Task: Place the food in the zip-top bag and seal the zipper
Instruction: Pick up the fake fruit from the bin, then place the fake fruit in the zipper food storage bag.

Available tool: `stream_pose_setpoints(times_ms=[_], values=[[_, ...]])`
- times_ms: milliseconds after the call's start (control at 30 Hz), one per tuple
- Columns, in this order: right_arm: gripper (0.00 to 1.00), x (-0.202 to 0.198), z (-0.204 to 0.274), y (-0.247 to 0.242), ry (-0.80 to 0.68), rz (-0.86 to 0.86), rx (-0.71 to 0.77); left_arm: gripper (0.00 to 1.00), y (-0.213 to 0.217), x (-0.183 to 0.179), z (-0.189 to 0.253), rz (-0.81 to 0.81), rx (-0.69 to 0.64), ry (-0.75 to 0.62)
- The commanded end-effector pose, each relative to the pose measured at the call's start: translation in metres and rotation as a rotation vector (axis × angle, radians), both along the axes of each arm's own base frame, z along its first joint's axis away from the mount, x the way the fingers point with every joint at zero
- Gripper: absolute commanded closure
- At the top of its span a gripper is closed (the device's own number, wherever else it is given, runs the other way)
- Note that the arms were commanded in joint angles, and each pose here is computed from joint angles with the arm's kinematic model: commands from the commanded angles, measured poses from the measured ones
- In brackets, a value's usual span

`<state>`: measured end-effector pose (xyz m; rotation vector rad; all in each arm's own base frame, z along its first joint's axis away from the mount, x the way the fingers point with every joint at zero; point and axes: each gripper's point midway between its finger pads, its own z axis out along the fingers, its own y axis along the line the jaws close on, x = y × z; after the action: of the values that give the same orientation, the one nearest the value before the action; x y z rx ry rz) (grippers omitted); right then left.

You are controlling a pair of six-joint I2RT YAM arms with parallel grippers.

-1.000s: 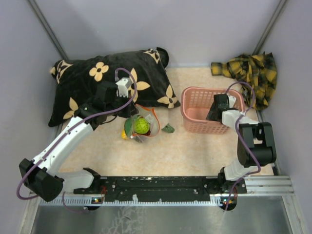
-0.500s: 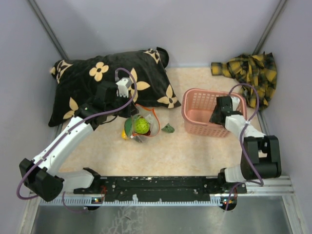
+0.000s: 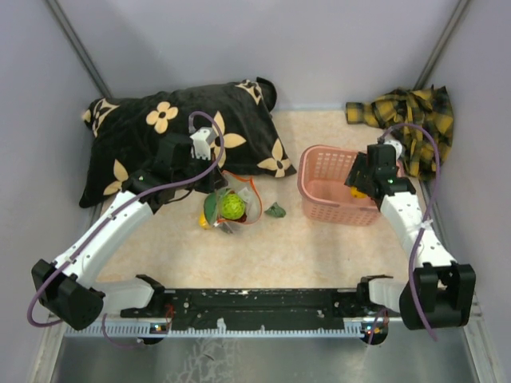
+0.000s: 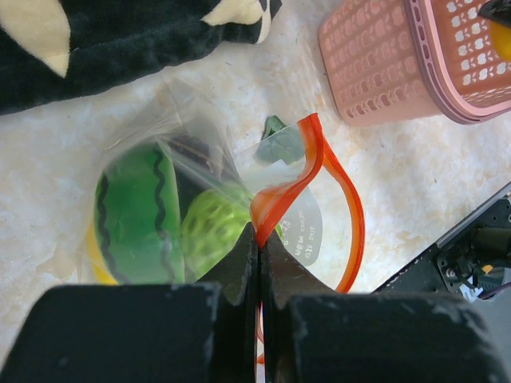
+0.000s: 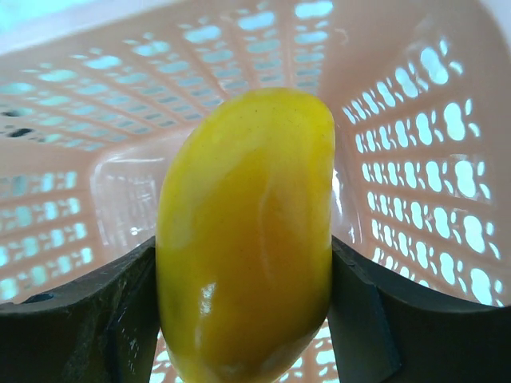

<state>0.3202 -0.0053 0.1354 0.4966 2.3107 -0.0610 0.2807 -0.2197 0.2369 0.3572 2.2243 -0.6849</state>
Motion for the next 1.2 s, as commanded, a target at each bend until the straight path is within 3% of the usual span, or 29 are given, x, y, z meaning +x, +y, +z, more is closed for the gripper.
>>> stream_pose_setpoints(times_ms=[0, 300, 600, 1167], values=[[0.61, 0.004, 0.059, 0.011, -0.134, 0.065, 0.031, 1.00, -0.004, 0.003, 0.003, -0.024, -0.018, -0.022], [0.61, -0.011, 0.111, 0.041, -0.225, 0.182, 0.111, 1.00, -0.005, 0.003, 0.001, -0.028, -0.017, -0.015], [0.63, -0.025, 0.150, 0.115, -0.306, 0.429, 0.243, 1.00, -0.006, 0.002, 0.000, -0.034, -0.021, -0.011], [0.63, -0.069, 0.162, 0.254, -0.234, 0.915, 0.391, 1.00, -0.010, -0.001, 0.004, -0.060, -0.040, -0.016]])
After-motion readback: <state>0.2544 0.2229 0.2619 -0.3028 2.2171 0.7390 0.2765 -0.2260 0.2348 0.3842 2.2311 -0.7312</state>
